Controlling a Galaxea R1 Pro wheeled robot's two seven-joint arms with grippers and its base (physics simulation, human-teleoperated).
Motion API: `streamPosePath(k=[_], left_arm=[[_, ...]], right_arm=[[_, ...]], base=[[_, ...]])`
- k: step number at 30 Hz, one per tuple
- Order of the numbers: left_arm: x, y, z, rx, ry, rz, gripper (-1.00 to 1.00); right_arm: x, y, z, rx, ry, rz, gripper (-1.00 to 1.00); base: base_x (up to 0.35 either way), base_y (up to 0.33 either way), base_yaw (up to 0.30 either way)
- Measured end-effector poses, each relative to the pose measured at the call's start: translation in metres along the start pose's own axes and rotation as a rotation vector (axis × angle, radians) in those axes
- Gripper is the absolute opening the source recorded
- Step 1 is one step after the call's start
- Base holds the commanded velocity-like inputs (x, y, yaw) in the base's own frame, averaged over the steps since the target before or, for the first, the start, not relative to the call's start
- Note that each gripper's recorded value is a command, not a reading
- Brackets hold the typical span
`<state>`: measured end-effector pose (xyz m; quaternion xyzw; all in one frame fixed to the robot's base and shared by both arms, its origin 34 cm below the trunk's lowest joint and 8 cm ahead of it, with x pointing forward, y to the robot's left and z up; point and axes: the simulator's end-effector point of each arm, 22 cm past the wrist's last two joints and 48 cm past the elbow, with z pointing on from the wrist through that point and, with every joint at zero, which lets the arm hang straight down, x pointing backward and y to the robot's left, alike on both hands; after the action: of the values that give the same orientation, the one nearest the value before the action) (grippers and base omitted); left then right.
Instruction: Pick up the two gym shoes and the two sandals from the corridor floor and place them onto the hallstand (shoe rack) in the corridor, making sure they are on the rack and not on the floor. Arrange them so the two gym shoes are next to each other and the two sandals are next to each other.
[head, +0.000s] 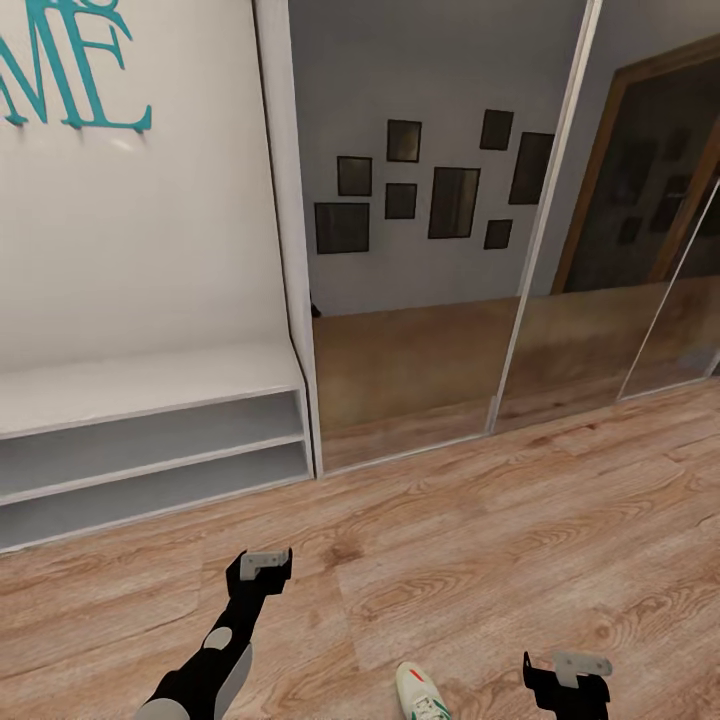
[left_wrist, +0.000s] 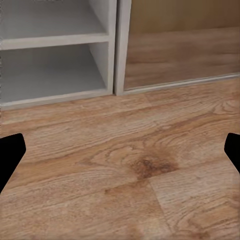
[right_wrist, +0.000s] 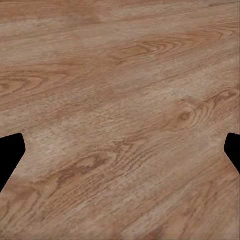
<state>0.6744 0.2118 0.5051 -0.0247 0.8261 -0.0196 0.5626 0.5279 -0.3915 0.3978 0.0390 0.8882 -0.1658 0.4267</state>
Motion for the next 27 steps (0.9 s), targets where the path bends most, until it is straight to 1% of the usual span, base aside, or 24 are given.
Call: streamPosePath(k=[6,13,22,25,27], left_arm=[[0.000,0.000,0.000,0.000,0.000,0.000,1.00],[0.000,0.000,0.000,0.000,0.000,0.002,1.00],[0.000,-0.001,0.000,0.004,0.000,0.004,1.00],[0.000,-0.002,0.000,0.009,0.000,0.005,1.00],[0.000,-0.004,0.000,0.015,-0.001,0.006,1.00]], right_arm=[[0.000,0.001,0.000,-0.001,0.001,0.000,1.00],[0.000,0.001,0.000,-0.003,0.001,0.000,1.00],[0.000,0.005,-0.001,-0.008,0.000,-0.001,1.00],[-0.001,0.008,-0.001,-0.019,-0.004,-0.014,1.00],[-0.004,0.013,-0.001,-0.036,-0.012,-0.036,1.00]], base=[[-0.024,0.000,0.000],[-0.189,0.000,0.000],[-0.033,0.000,0.000],[-0.006,0.000,0.000],[-0.003,0.000,0.000]])
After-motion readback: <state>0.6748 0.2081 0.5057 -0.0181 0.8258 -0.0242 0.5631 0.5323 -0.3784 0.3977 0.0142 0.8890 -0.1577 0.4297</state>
